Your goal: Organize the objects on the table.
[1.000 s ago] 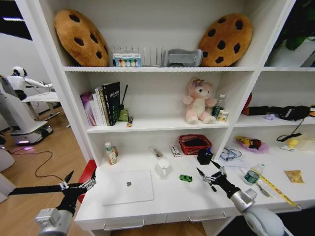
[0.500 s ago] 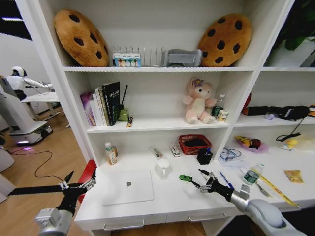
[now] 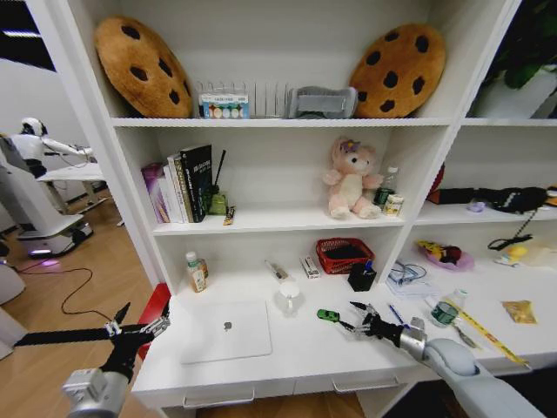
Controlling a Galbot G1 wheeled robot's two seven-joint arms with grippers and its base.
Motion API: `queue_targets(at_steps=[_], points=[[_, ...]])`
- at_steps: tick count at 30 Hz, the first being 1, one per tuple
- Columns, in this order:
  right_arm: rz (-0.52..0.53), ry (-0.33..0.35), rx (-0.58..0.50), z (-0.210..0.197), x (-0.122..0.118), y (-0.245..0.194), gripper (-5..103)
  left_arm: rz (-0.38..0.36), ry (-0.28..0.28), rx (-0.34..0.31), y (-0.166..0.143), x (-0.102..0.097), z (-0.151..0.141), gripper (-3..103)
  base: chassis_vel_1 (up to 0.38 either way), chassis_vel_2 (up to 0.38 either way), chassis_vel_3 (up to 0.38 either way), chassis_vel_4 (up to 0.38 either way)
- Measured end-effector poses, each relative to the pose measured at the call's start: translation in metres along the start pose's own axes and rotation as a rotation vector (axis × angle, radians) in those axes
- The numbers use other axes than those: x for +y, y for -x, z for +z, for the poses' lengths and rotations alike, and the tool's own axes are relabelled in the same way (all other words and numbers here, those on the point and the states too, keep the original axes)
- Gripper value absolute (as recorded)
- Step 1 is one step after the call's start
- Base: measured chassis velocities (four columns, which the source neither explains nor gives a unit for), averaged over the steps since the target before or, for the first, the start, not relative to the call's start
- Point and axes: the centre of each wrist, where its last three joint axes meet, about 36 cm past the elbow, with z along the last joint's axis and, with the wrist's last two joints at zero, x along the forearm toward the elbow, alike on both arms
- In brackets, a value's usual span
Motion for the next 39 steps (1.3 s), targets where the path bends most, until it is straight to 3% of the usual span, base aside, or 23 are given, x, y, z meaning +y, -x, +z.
queue_targets(at_steps=[7, 18, 26, 27, 33, 39], points=[[-0.051, -0.026, 0.02, 0.002, -0.011, 0.017, 100, 0.0, 0.0, 0.0, 0.0, 0.0, 0.0, 100, 0.0, 0.0, 0.0, 0.0], [-0.102, -0.052, 0.027, 0.009, -0.008, 0.045, 101, 0.0, 0.0, 0.0, 0.0, 0.0, 0.0, 100, 0.0, 0.0, 0.0, 0.0], [-0.103, -0.053, 0.025, 0.01, -0.008, 0.038, 71, 0.0, 0.0, 0.0, 0.0, 0.0, 0.0, 100, 0.0, 0.0, 0.0, 0.0], [-0.103, -0.053, 0.025, 0.01, -0.008, 0.038, 71, 0.0, 0.0, 0.0, 0.0, 0.0, 0.0, 100, 0.0, 0.0, 0.0, 0.0], [-0.093, -0.054, 0.018, 0.008, -0.008, 0.03, 44, 0.0, 0.0, 0.0, 0.0, 0.0, 0.0, 100, 0.0, 0.0, 0.0, 0.0], [-0.086, -0.058, 0.004, 0.003, -0.009, 0.024, 35, 0.0, 0.0, 0.0, 0.0, 0.0, 0.0, 100, 0.0, 0.0, 0.0, 0.0]])
